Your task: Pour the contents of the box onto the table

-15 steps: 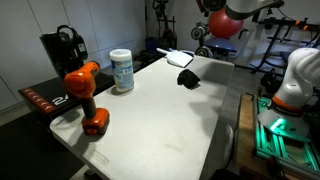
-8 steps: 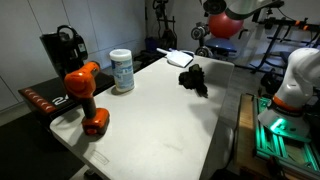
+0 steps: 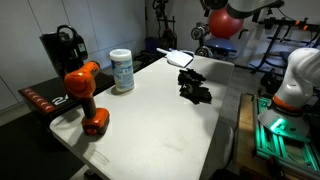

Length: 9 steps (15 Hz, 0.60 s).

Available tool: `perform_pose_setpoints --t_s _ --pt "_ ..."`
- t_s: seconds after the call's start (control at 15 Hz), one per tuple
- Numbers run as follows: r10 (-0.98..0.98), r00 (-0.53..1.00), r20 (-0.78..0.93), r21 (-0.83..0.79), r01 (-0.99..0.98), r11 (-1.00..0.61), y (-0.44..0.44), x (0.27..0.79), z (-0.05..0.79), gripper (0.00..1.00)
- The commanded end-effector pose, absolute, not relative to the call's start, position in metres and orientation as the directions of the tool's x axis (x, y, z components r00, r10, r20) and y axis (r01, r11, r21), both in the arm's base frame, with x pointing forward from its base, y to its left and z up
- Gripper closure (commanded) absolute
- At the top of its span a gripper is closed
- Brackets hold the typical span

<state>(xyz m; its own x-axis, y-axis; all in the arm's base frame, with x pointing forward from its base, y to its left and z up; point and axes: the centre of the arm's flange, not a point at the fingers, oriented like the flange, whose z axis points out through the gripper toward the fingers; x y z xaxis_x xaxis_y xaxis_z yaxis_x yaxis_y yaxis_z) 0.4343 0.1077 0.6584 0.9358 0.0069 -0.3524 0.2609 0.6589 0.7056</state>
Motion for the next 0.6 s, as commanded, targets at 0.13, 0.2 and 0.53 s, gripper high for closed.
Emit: perform_pose_setpoints --t_s 0.13,0.2,0.53 --pt "0.032 0.950 -0.312 0.872 0.272 0.408 0.101 0.424 0.692 0.99" --pt "0.036 0.952 -0.304 0.894 0.271 0.357 0.098 0.423 0.696 0.99" --pt "0.062 0.965 -0.254 0.964 0.247 0.096 0.072 0.417 0.717 0.99"
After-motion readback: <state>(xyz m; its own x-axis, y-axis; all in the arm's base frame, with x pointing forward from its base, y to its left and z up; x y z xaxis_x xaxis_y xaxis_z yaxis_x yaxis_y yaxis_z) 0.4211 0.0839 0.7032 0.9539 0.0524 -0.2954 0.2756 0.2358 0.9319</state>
